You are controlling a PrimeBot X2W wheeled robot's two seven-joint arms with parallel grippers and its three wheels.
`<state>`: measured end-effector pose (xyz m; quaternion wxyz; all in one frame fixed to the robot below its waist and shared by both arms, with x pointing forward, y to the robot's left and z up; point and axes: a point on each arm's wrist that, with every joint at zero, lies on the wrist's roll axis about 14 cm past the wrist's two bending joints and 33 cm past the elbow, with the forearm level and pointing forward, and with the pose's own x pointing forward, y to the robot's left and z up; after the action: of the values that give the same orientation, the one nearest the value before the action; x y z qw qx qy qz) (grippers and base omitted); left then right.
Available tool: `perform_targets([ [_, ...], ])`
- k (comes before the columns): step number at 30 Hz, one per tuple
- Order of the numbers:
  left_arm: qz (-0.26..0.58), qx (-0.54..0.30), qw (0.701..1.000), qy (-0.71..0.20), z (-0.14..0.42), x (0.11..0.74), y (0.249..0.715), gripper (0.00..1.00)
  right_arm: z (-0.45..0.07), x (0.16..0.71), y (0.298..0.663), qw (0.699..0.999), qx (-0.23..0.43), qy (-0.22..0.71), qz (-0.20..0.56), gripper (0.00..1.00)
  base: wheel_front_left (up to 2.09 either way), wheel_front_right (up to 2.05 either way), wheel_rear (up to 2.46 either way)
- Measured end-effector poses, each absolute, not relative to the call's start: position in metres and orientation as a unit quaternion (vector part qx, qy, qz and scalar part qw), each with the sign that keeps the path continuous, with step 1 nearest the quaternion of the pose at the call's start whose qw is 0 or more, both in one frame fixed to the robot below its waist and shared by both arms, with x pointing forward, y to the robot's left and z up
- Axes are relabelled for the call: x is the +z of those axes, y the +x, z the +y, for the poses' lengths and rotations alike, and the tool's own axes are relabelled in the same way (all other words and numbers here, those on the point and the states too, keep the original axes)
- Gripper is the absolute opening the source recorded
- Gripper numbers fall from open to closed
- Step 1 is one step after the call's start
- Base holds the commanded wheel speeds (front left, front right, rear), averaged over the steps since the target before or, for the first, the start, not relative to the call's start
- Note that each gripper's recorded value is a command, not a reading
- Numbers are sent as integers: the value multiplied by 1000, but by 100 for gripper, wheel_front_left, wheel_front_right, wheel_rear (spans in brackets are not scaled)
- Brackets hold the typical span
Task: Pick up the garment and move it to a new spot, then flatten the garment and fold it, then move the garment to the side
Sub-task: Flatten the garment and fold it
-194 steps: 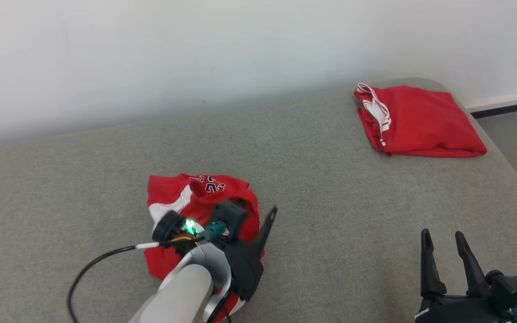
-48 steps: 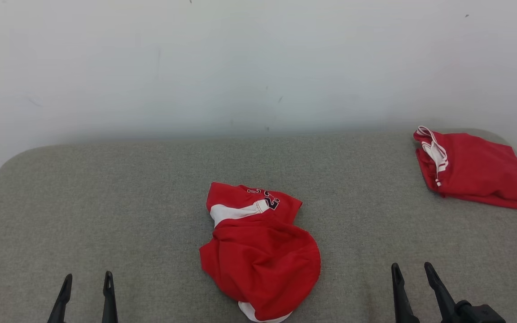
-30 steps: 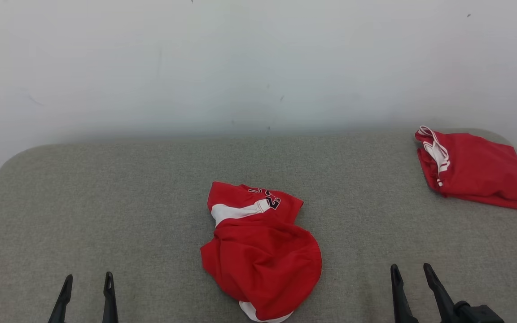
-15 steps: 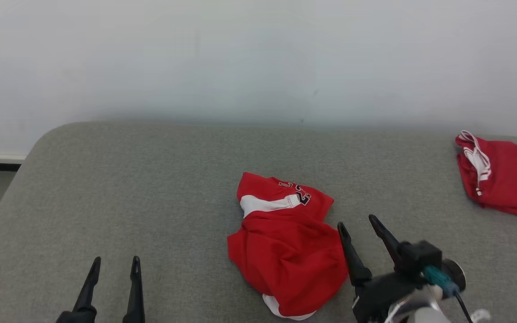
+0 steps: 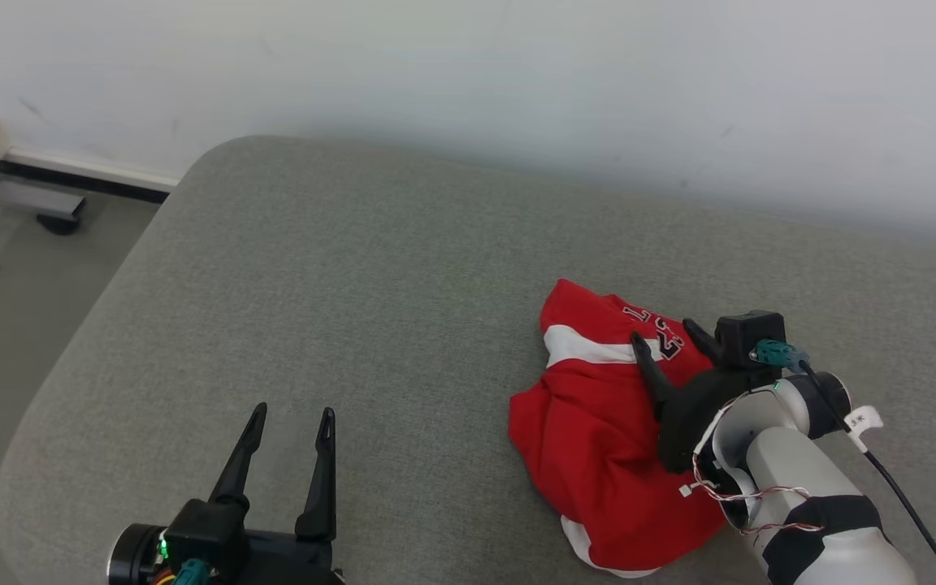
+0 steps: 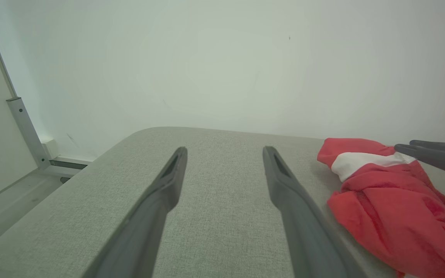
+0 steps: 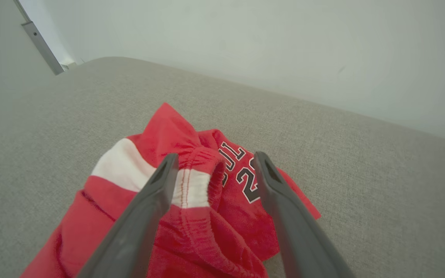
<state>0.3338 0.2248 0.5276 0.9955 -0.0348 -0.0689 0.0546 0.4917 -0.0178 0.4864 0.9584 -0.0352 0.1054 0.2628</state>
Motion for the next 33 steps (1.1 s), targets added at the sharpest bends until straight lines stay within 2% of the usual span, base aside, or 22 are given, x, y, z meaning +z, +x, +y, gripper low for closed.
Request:
perform_targets([
  [4, -62, 68, 995, -38, 231, 524, 331, 100, 1, 458, 494, 944, 284, -46, 164, 100, 0, 0, 0],
  [5, -60, 69, 995, -37, 232, 522, 331, 100, 6, 454, 496, 941, 287, -41, 174, 45, 0, 0, 0],
  [6, -57, 72, 995, -36, 233, 521, 330, 100, 9, 452, 497, 939, 289, -37, 180, 6, 0, 0, 0],
  [7, -55, 74, 995, -37, 235, 520, 330, 100, 13, 450, 499, 938, 293, -37, 183, 0, 0, 0, 0],
  [13, -46, 85, 994, -41, 240, 514, 329, 100, 27, 452, 506, 935, 313, -40, 164, 0, 0, 0, 0],
  [23, -49, 82, 995, -33, 244, 515, 333, 100, 24, 562, 527, 946, 322, -28, -25, 0, 0, 0, 0],
  [29, -53, 50, 997, -32, 226, 516, 345, 100, 9, 614, 499, 926, 351, -71, -124, 0, 0, 0, 0],
  [33, -57, 19, 998, -36, 208, 518, 356, 100, -18, 596, 461, 921, 360, -84, -122, 0, 0, 0, 0],
])
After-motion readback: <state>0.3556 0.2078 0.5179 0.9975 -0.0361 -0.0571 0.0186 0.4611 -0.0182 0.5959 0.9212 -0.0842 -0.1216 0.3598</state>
